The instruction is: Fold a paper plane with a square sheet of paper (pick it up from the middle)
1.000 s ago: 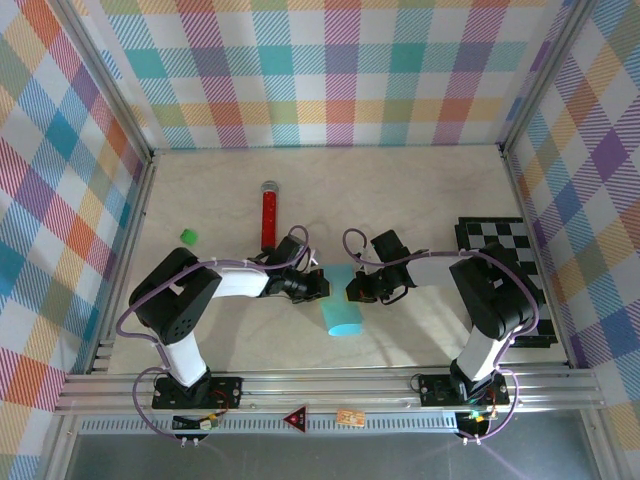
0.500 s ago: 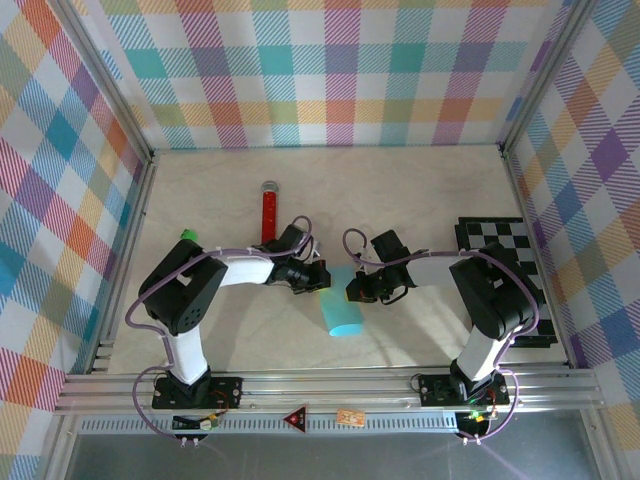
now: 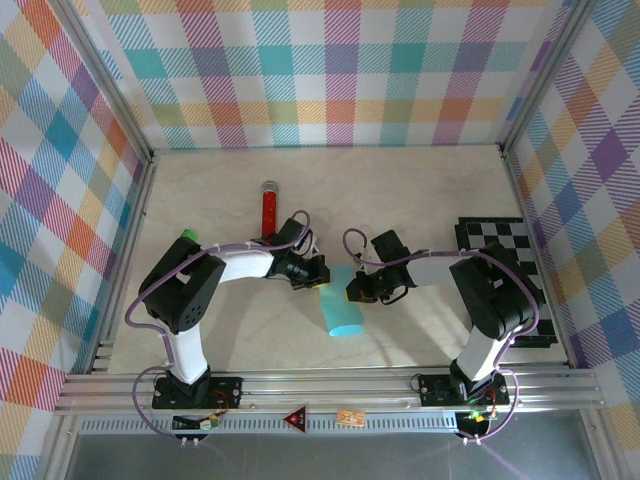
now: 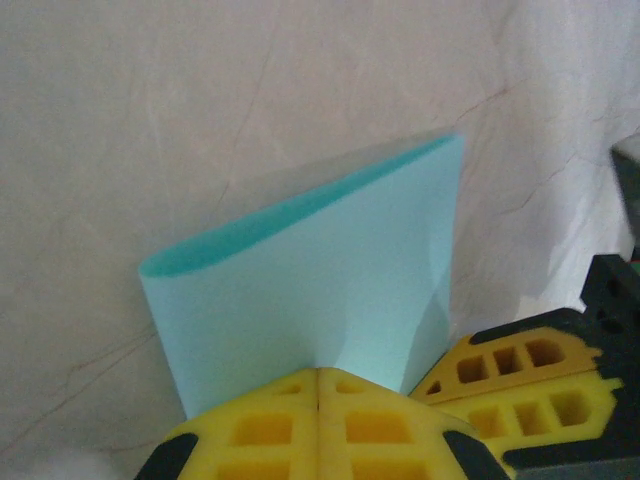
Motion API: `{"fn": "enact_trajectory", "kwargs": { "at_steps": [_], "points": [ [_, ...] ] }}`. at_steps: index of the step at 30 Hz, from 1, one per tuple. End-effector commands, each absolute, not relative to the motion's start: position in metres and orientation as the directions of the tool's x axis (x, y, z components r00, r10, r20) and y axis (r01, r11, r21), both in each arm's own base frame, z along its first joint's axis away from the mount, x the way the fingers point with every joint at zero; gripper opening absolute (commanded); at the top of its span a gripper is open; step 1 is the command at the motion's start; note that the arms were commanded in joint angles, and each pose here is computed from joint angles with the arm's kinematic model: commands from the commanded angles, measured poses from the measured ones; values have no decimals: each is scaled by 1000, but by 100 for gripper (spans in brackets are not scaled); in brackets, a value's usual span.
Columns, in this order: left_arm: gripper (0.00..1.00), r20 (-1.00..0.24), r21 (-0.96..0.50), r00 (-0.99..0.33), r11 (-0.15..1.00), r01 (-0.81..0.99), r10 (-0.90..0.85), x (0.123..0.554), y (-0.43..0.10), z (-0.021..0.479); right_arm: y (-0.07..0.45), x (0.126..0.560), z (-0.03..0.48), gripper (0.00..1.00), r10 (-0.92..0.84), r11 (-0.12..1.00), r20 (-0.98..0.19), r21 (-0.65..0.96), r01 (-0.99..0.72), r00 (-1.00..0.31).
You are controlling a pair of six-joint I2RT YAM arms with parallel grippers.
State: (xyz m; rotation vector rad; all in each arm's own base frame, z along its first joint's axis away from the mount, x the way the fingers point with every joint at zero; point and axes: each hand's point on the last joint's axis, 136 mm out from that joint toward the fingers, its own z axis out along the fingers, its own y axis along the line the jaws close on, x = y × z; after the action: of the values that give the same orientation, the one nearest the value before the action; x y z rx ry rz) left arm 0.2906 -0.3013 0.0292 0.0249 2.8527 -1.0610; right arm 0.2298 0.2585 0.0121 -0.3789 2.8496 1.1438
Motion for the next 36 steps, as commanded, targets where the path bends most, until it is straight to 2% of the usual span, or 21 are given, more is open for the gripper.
{"fn": "enact_trajectory", "kwargs": {
  "at_steps": [1, 6, 11, 15, 21, 36],
  "points": [
    [0, -119, -634, -993, 771, 68, -10, 297, -296, 44, 220, 204, -29, 0, -191, 827, 12, 541, -154, -982],
    [0, -76, -665, -997, 745, 55, 5, 298, -306, 30, 220, 204, -29, 0, -190, 826, 9, 542, -155, -982],
    [0, -43, -624, -999, 781, 26, -1, 293, -293, -1, 220, 204, -29, 0, -187, 828, 10, 540, -152, -982],
    [0, -71, -576, -996, 817, 3, -47, 302, -274, -17, 220, 204, -30, 0, -186, 829, 8, 539, -152, -983],
    [0, -121, -581, -987, 814, -14, -104, 324, -263, -7, 219, 204, -29, 0, -185, 828, 9, 540, -151, -983],
    [0, -122, -491, -965, 859, -145, -233, 350, -237, -2, 219, 200, -31, 0, -171, 827, 15, 546, -135, -985]
  ]
}}
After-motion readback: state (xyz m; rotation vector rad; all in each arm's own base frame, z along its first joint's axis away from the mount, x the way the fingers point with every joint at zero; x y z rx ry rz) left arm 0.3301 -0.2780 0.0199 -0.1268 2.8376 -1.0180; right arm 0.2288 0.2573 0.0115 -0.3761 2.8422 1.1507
